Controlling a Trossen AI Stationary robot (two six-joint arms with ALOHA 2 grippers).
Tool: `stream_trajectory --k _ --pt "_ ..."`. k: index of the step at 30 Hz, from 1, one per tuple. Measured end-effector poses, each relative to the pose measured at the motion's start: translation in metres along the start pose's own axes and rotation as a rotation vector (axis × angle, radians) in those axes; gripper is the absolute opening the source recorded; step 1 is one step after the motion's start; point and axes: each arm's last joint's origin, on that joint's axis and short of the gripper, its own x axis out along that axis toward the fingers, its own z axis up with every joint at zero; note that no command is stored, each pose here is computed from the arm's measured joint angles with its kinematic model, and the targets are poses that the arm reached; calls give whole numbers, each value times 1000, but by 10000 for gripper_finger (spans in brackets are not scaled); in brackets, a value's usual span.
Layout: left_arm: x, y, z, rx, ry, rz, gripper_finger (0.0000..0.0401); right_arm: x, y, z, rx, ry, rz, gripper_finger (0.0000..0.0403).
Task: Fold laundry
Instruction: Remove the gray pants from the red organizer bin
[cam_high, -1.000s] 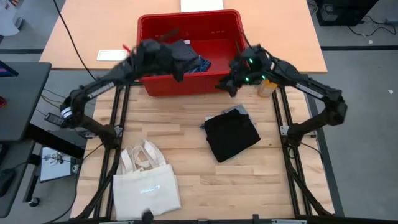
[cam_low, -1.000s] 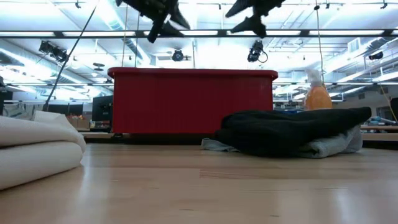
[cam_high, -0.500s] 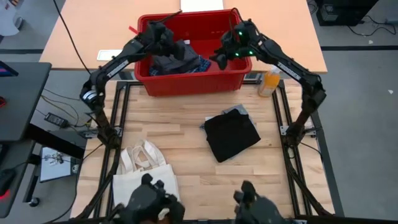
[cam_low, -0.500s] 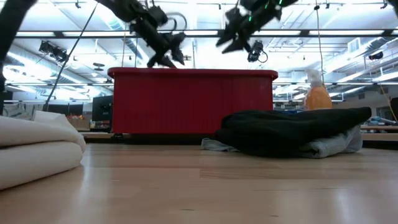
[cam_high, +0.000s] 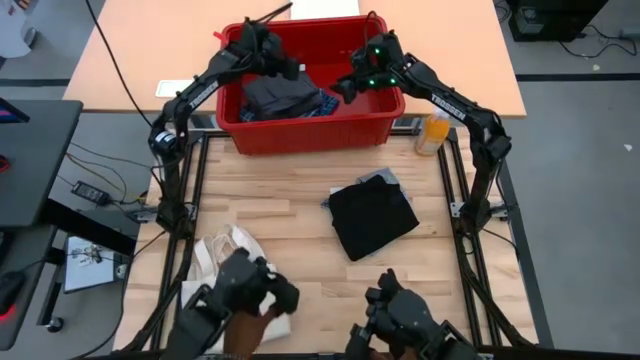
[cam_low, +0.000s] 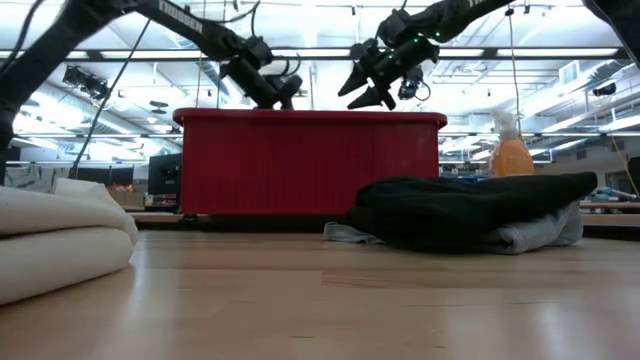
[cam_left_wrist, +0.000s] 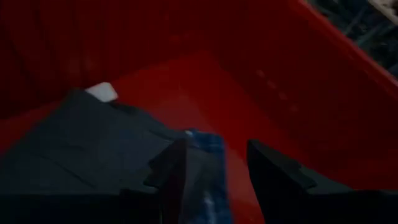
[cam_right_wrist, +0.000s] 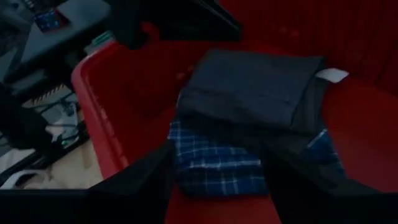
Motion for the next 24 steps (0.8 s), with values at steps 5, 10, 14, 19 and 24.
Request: stream_trajectory --k 5,10,14,19,24 --pt "18 32 -2 -34 26 61 172 0 -1 4 -1 -46 -26 240" --pt "22 58 -17 -44 161 141 190 -1 -2 4 4 -46 -34 240" --pt "19 62 -25 5 260 150 231 2 -4 4 -15 -45 -33 240" --pt "6 42 -34 189 383 29 273 12 -7 -2 -4 -19 -15 240" --pt "0 13 -43 605 496 134 277 19 -4 -5 12 -8 39 240"
